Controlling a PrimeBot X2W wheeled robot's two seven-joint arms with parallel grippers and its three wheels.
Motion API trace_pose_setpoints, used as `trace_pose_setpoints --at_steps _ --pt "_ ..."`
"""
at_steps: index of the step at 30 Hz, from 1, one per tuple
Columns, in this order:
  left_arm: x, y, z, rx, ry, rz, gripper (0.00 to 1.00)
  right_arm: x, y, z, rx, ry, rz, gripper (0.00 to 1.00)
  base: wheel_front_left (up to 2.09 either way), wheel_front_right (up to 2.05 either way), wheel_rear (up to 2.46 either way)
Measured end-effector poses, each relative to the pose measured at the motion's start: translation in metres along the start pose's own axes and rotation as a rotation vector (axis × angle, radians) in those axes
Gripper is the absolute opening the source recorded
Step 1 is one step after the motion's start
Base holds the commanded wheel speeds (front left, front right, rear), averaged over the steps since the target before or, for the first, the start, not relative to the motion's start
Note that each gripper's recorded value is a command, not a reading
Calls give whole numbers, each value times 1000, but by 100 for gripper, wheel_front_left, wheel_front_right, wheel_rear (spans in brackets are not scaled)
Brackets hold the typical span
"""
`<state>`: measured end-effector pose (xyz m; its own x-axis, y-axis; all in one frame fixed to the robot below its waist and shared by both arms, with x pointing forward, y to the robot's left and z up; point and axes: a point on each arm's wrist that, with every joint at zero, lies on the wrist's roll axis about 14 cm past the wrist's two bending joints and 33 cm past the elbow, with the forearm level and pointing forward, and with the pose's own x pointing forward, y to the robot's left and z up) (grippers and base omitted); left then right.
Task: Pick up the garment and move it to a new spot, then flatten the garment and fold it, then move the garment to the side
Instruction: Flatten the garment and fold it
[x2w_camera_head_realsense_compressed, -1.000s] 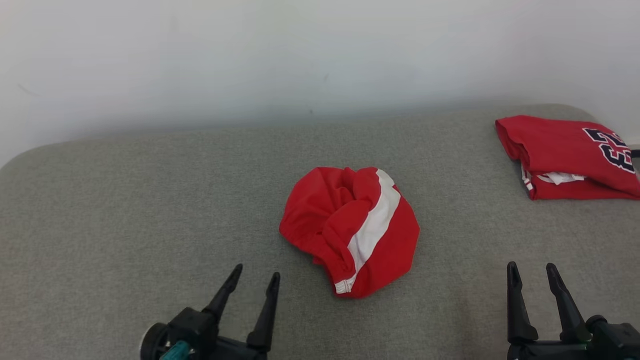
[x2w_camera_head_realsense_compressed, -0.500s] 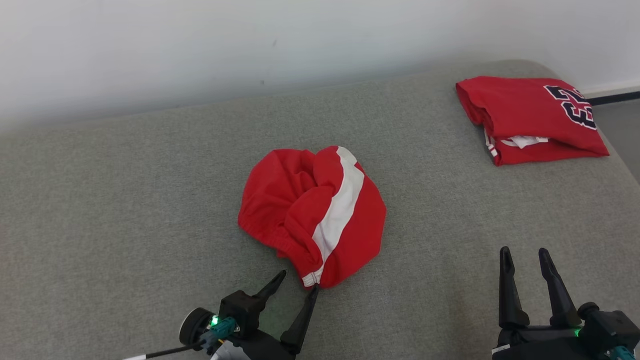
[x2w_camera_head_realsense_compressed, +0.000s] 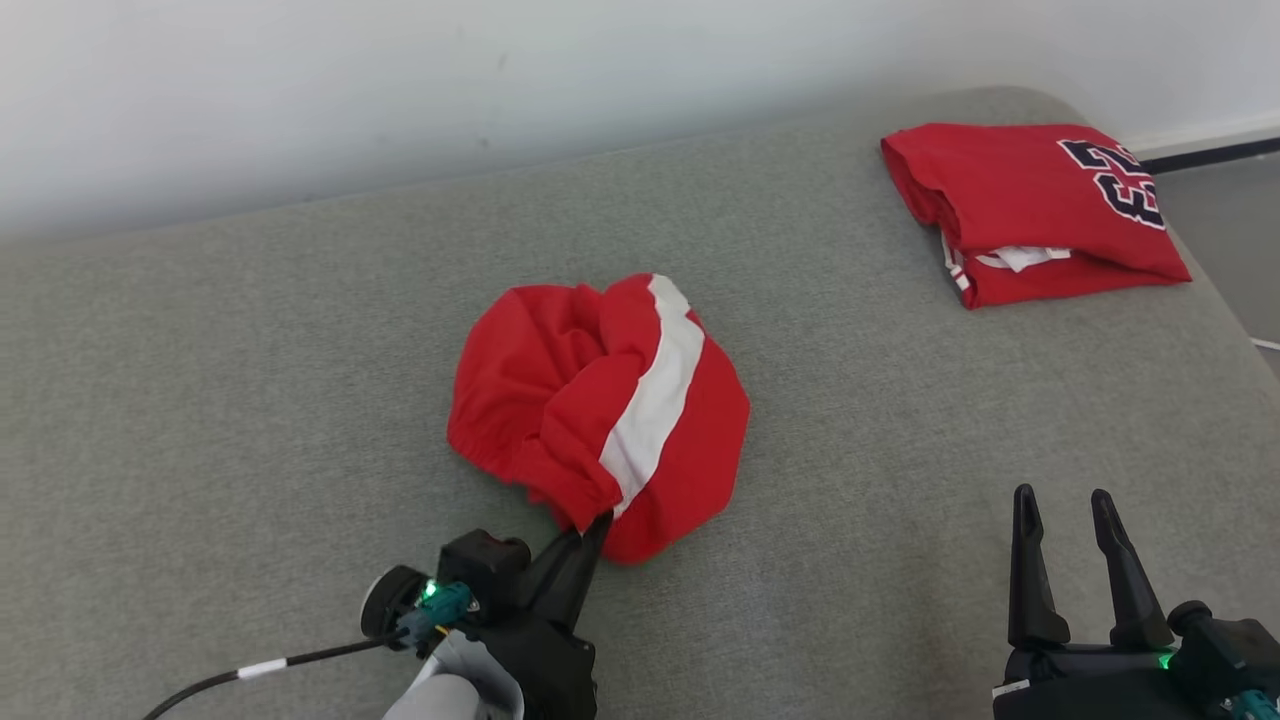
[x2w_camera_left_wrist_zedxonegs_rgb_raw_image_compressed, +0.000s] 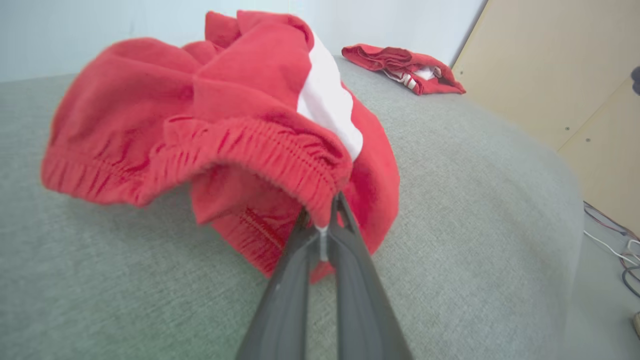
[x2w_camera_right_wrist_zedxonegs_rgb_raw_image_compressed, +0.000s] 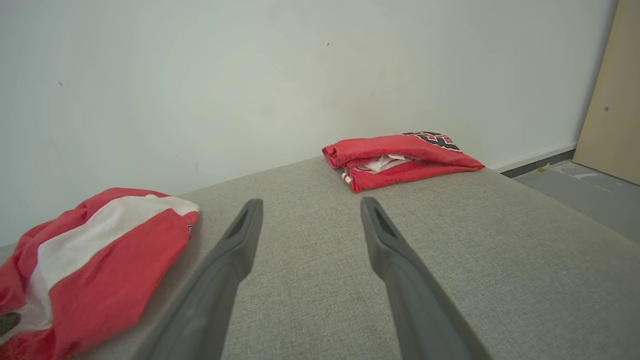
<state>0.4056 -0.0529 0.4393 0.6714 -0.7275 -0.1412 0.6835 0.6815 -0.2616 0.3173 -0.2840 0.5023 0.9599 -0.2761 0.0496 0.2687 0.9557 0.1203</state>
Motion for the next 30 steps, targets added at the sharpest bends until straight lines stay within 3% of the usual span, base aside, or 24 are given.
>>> trace_pose_setpoints --at_steps 6,15,20,26,27,28,30 --pt "-27 27 31 29 -107 88 0 2 13 -6 13 14 41 100 0 0 0" --pt "-116 79 23 61 -109 317 0 11 53 -9 40 19 161 100 0 0 0" --pt "-161 97 3 -8 -85 443 0 15 70 -8 51 15 213 100 0 0 0" --pt "-178 93 -32 -77 -9 489 0 13 73 -7 51 17 227 100 0 0 0" --pt "-177 92 -32 -85 -15 490 44 13 72 -7 49 19 226 100 0 0 0" --pt "-175 92 -30 -88 -25 491 100 13 71 -7 47 20 224 100 0 0 0" --pt "-174 94 -19 -87 -65 506 100 12 69 -6 44 16 221 100 0 0 0"
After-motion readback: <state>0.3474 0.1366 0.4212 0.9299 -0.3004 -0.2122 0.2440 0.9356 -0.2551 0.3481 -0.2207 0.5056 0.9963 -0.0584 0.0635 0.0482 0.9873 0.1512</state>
